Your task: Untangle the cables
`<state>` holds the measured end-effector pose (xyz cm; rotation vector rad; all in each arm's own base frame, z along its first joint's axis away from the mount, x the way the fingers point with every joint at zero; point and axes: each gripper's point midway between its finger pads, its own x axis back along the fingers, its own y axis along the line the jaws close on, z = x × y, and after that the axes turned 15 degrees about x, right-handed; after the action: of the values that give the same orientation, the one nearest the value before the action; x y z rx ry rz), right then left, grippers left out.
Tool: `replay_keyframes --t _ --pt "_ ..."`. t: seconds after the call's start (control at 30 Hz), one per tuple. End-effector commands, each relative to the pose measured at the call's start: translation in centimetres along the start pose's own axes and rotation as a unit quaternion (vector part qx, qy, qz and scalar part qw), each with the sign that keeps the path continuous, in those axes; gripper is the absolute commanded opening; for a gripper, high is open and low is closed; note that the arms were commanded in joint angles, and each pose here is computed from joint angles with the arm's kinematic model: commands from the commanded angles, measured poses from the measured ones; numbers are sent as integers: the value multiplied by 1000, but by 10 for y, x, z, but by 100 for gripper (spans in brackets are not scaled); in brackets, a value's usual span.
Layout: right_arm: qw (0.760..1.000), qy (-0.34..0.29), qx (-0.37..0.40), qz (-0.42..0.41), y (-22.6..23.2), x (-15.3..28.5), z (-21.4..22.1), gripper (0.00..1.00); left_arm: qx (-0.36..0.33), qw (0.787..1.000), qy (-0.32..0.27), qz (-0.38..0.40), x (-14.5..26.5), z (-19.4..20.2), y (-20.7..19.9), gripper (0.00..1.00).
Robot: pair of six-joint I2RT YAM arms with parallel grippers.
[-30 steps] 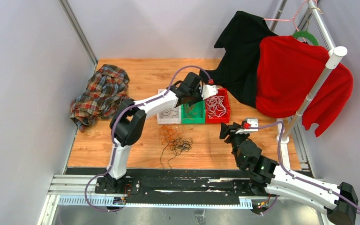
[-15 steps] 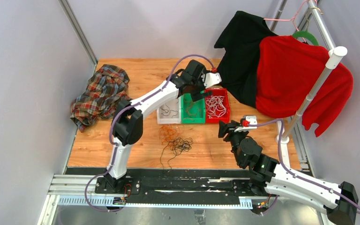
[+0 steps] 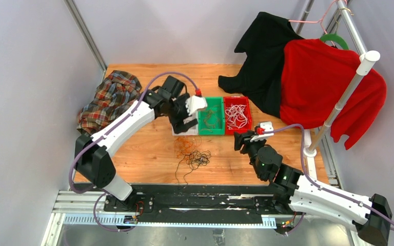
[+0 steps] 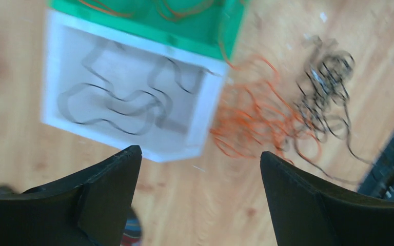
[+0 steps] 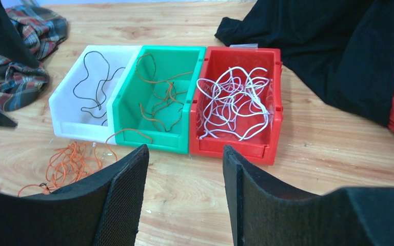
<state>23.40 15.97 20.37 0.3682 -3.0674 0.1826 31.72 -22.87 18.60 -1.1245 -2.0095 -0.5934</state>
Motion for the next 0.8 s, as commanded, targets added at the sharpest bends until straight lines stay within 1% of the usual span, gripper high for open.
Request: replay_keyframes --t 0.0,0.13,0.3,0.43,0.57,0.67,0.77 --pt "1000 4 4 -15 6 -3 -7 55 47 995 53 74 -17 54 -39 88" --pt "999 19 16 -35 13 -2 -4 54 84 992 29 92 -32 58 -48 84" --pt "998 34 25 -54 16 3 0 53 107 990 34 90 -61 64 -43 73" --pt "996 57 39 -64 18 5 8 52 115 989 30 92 -81 66 -40 70" --pt "996 58 33 -58 15 6 7 52 124 986 34 107 -96 71 -44 67" --pt "997 56 25 -49 13 6 7 51 119 986 46 111 -103 82 -46 59" --pt "997 55 21 -43 12 4 8 50 116 985 52 117 -101 88 -50 44"
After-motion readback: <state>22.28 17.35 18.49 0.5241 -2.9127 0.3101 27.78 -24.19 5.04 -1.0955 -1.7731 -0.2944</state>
